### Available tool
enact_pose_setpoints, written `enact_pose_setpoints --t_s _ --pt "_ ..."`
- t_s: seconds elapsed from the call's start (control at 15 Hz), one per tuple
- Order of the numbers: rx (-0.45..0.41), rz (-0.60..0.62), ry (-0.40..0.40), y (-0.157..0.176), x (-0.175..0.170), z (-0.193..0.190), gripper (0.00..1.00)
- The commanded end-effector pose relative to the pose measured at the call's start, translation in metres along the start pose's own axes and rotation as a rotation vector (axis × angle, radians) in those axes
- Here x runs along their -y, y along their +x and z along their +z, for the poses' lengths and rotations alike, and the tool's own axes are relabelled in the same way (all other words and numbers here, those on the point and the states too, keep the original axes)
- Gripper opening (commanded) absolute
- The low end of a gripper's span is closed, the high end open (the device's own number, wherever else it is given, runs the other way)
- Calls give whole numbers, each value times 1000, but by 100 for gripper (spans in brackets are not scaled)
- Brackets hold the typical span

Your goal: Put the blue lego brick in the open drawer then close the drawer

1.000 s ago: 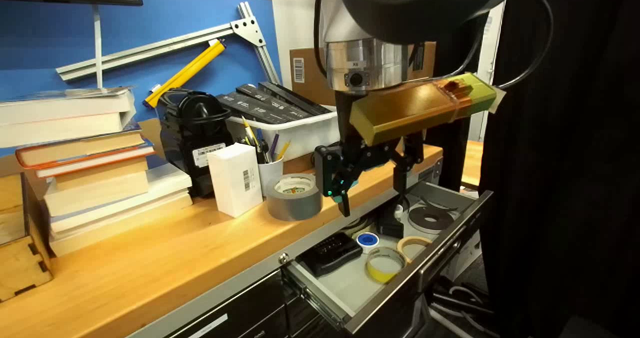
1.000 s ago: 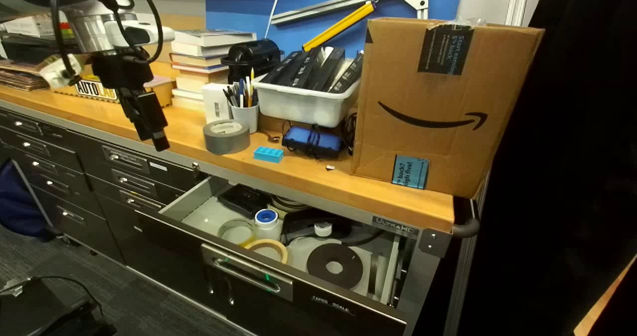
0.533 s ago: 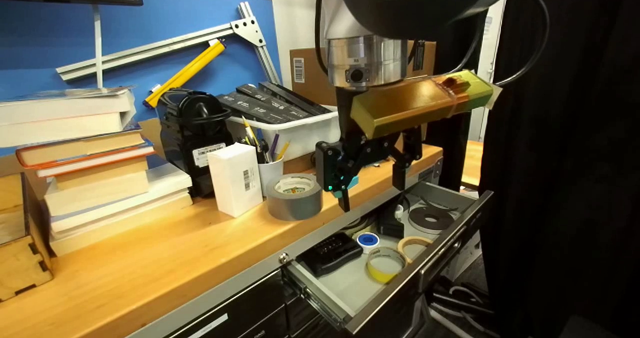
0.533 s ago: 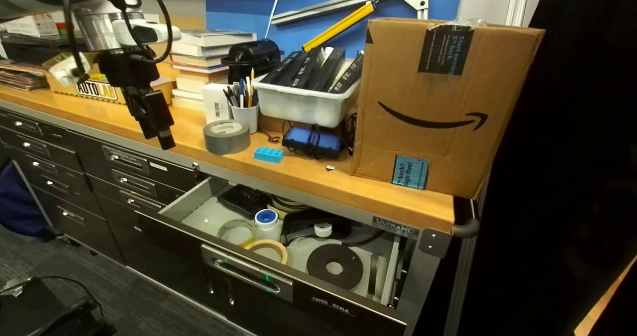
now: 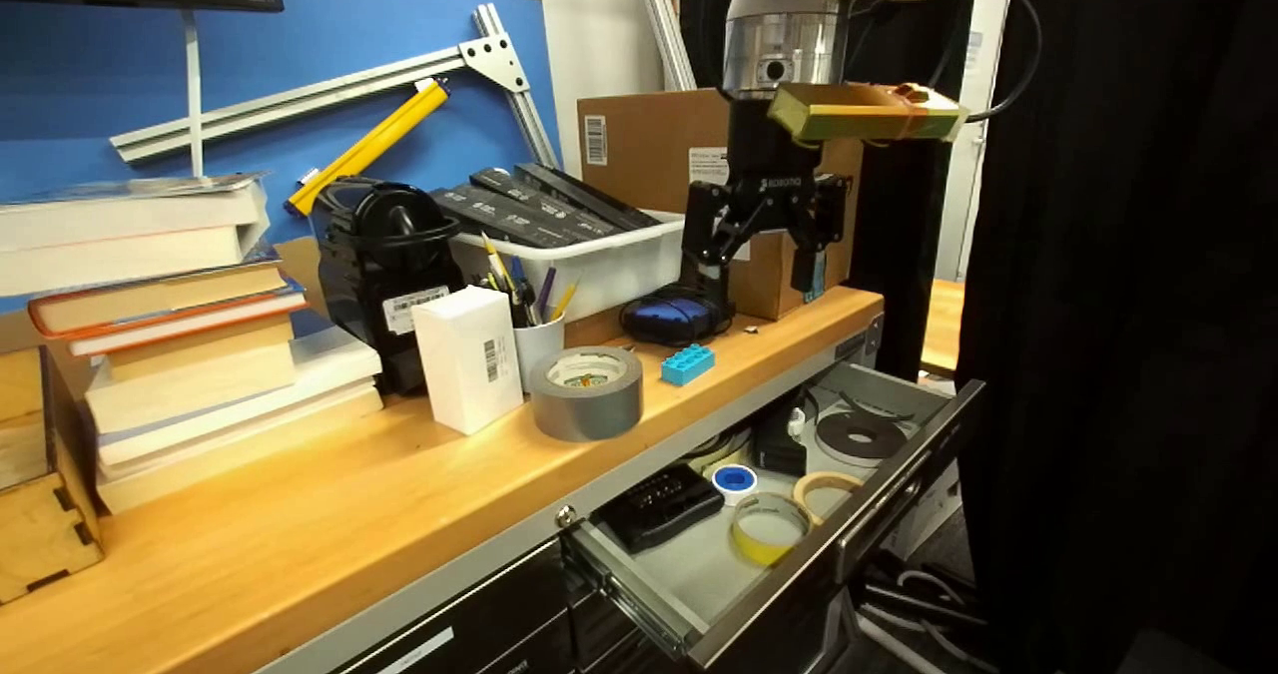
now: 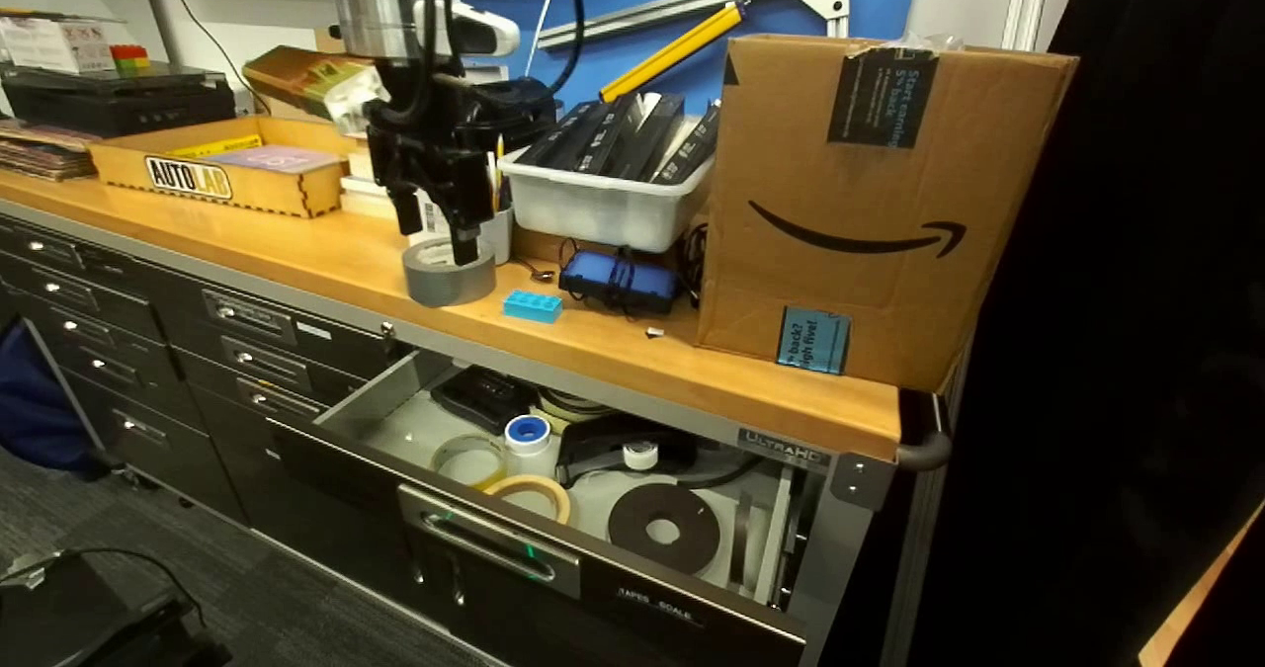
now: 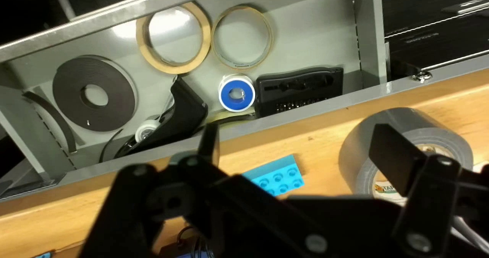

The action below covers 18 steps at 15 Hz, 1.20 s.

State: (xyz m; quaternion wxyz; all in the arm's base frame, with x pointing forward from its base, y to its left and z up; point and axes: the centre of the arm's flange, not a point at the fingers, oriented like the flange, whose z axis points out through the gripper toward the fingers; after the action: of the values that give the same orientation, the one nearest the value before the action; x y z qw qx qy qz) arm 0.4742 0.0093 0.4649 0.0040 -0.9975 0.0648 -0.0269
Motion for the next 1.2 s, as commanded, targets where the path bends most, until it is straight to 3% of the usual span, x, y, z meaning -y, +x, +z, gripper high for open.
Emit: enact_pose_setpoints --t_s 0.0,0.13,0.53,0.93,1.0,1.13 --pt "9 -2 7 7 -3 0 100" --pt "19 -6 8 14 -1 4 100" --pt "69 -188 -3 36 -14 34 100" --pt "61 -213 -19 48 -34 53 100" --pt "39 -198 -37 83 26 77 100" --pt "-1 -202 -56 96 49 85 100"
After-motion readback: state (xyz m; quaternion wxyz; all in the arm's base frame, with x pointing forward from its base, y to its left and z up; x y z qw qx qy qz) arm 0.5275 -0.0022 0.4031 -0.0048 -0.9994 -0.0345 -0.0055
